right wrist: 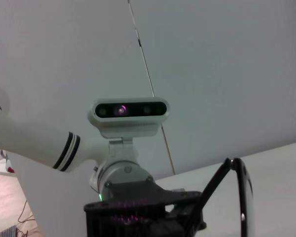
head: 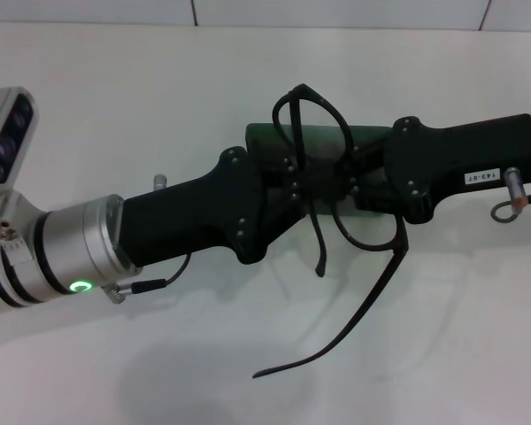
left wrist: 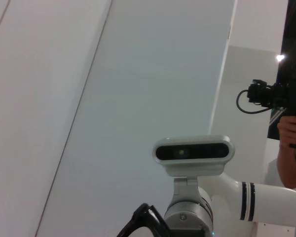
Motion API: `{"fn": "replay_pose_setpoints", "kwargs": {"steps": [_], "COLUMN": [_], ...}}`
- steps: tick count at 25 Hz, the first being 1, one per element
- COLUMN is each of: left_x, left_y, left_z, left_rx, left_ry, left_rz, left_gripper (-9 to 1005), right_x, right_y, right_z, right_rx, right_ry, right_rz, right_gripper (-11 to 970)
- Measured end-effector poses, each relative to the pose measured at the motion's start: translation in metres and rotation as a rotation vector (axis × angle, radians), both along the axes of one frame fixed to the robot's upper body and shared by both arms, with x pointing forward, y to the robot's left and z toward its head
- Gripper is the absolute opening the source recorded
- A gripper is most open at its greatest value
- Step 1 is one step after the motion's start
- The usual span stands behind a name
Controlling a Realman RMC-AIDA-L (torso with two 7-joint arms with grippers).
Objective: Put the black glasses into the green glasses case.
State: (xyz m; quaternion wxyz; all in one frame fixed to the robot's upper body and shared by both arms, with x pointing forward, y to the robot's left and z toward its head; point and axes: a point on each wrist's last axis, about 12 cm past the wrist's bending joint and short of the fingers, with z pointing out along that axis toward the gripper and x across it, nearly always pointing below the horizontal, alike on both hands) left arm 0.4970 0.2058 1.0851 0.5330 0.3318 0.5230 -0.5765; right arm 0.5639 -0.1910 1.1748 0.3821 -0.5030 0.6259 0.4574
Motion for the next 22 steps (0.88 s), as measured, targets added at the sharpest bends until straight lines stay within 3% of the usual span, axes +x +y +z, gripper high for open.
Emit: {"fn": "replay_pose_setpoints", "kwargs": {"steps": [12, 22], "left_x": [0.002, -0.002], "left_y": [-0.01, -0.006], "left_z": [0.002, 0.01], "left_rx": [0.0, -0.072], "left_ry": [-0.009, -0.041], "left_rz": [-0.041, -0.067], "left_gripper": [31, 31], "right_x": [0.003, 0.004], "right_y": [0.005, 0.0], "right_z": [-0.004, -0.006], "right_rx": [0.019, 0.025], "right_ry": [0.013, 0.007], "right_rz": [0.016, -0.001], "right_gripper": [124, 123]}}
